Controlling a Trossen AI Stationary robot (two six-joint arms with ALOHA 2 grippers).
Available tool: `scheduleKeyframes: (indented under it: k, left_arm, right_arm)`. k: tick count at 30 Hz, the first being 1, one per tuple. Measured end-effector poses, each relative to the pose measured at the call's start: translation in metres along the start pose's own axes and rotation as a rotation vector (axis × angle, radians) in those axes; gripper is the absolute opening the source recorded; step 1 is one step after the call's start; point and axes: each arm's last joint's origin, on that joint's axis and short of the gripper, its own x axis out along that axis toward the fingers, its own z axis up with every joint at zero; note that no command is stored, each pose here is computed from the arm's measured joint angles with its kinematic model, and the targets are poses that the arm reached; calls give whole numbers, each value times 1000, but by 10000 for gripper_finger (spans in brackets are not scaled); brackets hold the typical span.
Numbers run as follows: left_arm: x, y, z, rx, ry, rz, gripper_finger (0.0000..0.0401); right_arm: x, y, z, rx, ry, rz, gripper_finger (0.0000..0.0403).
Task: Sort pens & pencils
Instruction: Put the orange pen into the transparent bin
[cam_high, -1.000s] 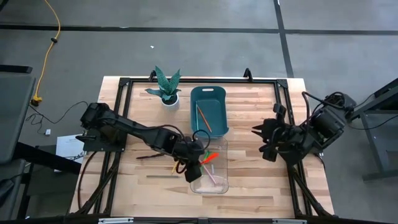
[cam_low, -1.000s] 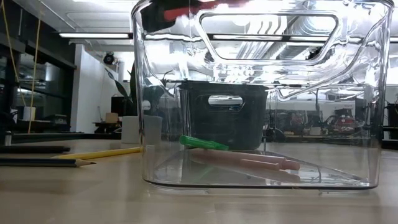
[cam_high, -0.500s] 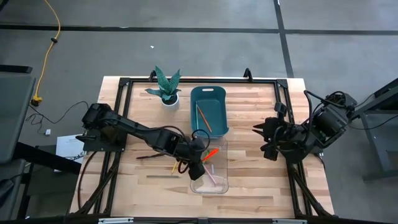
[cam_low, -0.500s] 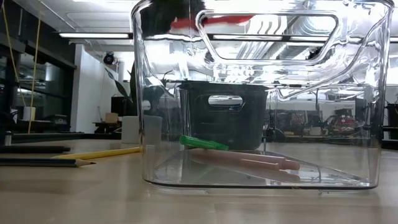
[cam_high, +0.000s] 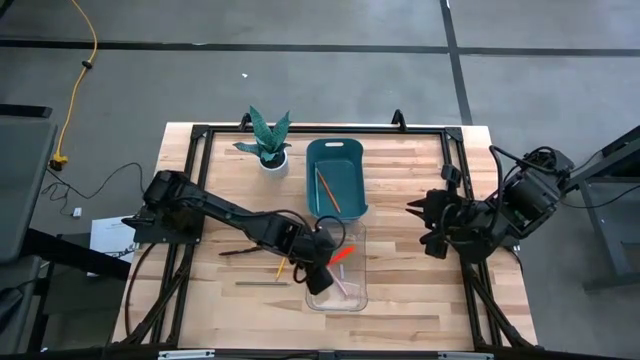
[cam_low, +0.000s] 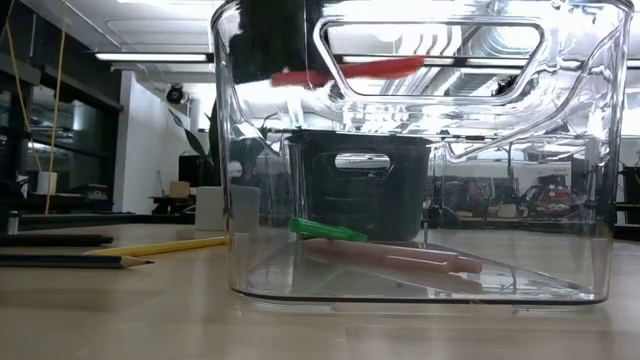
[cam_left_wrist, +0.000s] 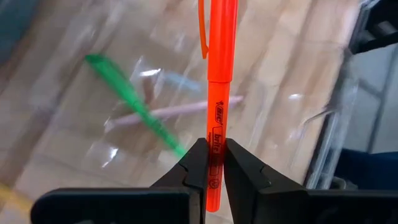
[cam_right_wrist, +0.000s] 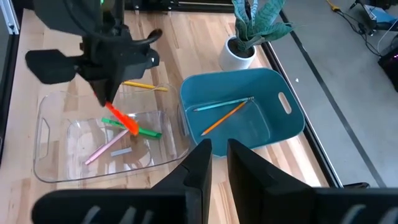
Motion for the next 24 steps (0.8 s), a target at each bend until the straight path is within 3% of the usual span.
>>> scheduleKeyframes:
  k: [24]
  left_arm:
    - [10,3,-4,44,53,28,28]
  right_arm:
    - [0,0,0,20,5,7,41]
